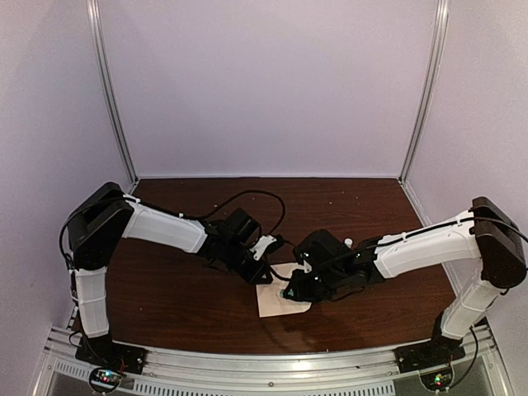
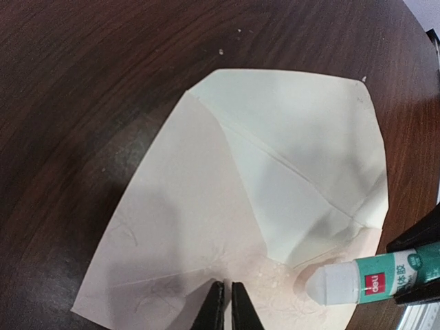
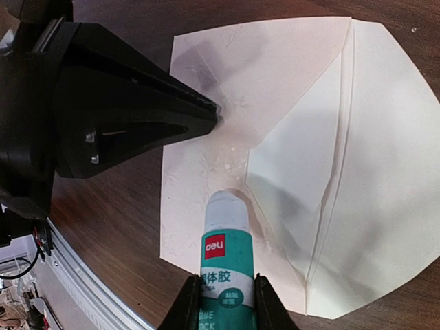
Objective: Place the letter into the envelope and seal it
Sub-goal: Apply the solid glue to the envelope.
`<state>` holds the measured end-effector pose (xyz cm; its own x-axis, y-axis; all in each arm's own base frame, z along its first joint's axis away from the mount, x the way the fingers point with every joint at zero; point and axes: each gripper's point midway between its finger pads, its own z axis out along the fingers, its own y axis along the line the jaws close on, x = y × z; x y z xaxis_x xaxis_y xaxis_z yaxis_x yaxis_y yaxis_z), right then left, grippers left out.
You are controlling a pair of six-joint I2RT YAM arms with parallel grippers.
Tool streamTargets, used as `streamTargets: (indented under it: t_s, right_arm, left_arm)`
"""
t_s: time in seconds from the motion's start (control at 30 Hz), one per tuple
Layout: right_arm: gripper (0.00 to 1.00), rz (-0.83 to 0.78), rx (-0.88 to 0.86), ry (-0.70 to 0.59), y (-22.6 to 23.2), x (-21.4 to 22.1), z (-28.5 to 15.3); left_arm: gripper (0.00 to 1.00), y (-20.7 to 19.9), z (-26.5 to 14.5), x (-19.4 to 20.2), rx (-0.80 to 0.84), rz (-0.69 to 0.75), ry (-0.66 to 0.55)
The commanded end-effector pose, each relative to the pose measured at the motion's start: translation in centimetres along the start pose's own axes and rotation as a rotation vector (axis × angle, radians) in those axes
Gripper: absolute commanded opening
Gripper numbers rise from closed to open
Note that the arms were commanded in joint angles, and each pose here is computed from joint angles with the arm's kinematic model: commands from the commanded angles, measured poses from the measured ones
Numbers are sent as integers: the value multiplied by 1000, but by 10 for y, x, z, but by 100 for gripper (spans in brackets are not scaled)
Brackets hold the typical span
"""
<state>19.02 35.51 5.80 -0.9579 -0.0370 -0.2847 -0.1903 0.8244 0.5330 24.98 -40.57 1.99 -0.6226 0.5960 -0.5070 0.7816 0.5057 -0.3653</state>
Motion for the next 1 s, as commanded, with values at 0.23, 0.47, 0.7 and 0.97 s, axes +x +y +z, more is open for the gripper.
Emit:
streamTargets:
  t_s: [0.23,0.47,0.7,0.97]
  right_arm:
    - [1,-26,-17,-37,9,-10,10]
    - [1,-13,37,-14,-5,-3,17]
    - [1,5,111,-16,-20,-2,20]
    - [0,28,144,-67,-26,-11,19]
  left_arm:
    - [0,5,7,-2,-8,-29,13]
    - [0,8,11,4,-12,-47,39]
    - [0,10,17,10,-13,-61,67]
    - [0,10,18,12,-11,-66,75]
